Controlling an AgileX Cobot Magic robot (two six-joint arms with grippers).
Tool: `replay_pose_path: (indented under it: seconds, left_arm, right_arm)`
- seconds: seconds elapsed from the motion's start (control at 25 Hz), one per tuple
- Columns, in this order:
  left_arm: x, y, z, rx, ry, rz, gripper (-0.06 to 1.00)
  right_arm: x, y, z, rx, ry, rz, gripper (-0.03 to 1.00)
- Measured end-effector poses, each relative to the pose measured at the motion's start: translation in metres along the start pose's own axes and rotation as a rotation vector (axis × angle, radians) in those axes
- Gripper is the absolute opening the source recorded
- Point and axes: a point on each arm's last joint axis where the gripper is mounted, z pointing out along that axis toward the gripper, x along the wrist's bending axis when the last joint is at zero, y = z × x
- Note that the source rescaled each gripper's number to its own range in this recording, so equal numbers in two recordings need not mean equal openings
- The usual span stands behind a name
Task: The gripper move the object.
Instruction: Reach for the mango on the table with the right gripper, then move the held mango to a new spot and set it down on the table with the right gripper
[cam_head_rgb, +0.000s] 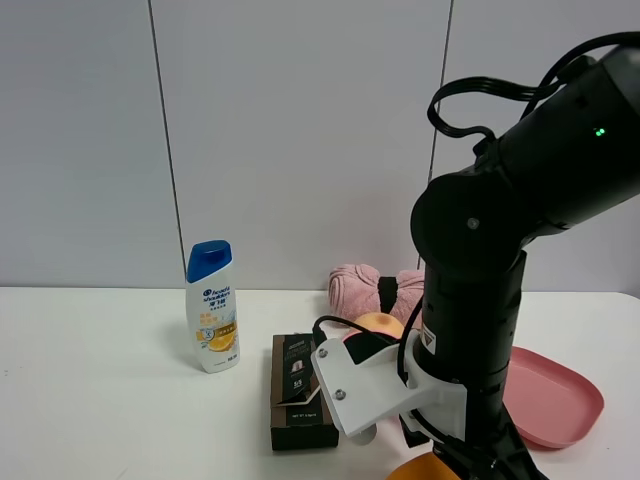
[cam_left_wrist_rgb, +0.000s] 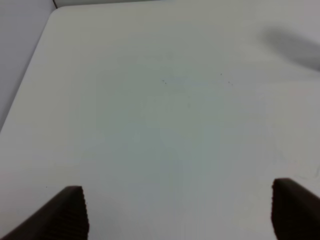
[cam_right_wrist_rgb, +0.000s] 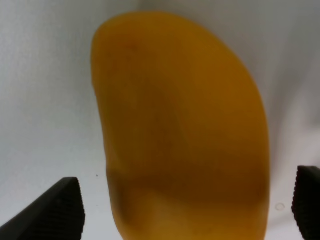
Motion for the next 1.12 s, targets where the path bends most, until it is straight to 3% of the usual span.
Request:
replay_pose_path:
  seconds: [0.28, 0.4, 0.48, 0.52, 0.88, 1.12]
  left_arm:
    - [0.0, 0.0, 0.0, 0.0, 0.0, 0.0, 1.0]
    - [0.0, 0.0, 0.0, 0.0, 0.0, 0.0, 1.0]
    - [0.0, 0.0, 0.0, 0.0, 0.0, 0.0, 1.0]
    - [0.0, 0.0, 0.0, 0.0, 0.0, 0.0, 1.0]
    - [0.0, 0.0, 0.0, 0.0, 0.0, 0.0, 1.0]
    - [0.0, 0.0, 0.0, 0.0, 0.0, 0.0, 1.0]
  right_arm:
    - [-0.001, 0.002, 0.013, 0.01, 0.022, -0.005, 0.6]
    - [-0.001, 0.003, 0.015, 0.016, 0.022, -0.015, 0.34]
    - [-0.001, 0.003, 0.015, 0.02, 0.02, -0.02, 0.04]
    - [-0.001, 0.003, 0.015, 0.021, 0.019, -0.021, 0.0]
    - [0.0, 0.0, 0.012, 0.039, 0.021, -0.032, 0.0]
    - [0.002, -0.005, -0.021, 0.005, -0.05, -0.003, 0.0]
